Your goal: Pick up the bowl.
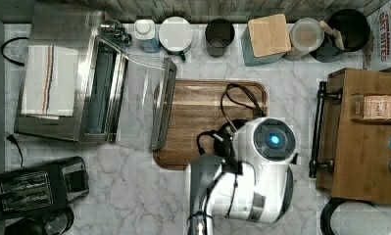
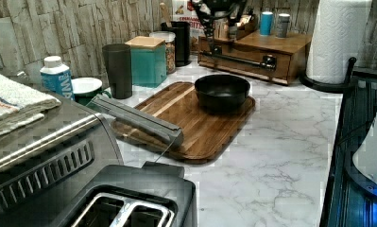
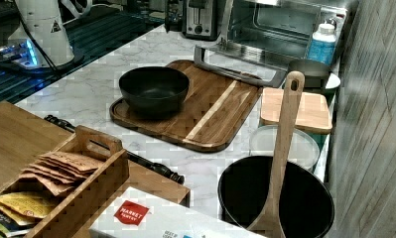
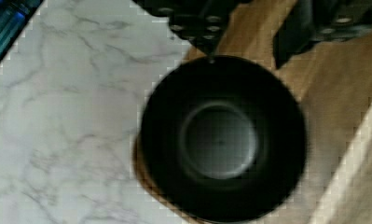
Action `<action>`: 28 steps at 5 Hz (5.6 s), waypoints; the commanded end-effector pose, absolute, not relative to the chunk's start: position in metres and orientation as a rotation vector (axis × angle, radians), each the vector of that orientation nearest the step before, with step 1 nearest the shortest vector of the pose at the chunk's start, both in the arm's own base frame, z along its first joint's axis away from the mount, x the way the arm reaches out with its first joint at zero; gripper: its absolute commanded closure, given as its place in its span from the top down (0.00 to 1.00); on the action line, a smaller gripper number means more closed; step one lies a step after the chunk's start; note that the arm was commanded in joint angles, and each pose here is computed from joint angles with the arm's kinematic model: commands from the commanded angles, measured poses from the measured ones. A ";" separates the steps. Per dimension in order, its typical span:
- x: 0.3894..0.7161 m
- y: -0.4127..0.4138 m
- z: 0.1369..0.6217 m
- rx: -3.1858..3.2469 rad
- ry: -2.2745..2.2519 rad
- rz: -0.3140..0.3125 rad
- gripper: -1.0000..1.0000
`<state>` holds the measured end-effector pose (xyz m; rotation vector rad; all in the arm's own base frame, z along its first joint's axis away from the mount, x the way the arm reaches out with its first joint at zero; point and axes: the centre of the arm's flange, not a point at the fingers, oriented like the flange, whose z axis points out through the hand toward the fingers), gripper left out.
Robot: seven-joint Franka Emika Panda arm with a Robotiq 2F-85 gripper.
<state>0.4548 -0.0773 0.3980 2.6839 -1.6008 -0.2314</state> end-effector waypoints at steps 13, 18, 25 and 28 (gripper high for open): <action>0.374 -0.131 0.236 2.745 -1.719 0.108 1.00; 0.375 -0.144 0.256 2.706 -1.758 0.157 0.00; 0.560 -0.034 0.526 3.204 -0.311 0.213 0.00; 0.545 -0.041 0.519 3.156 -0.365 0.290 0.00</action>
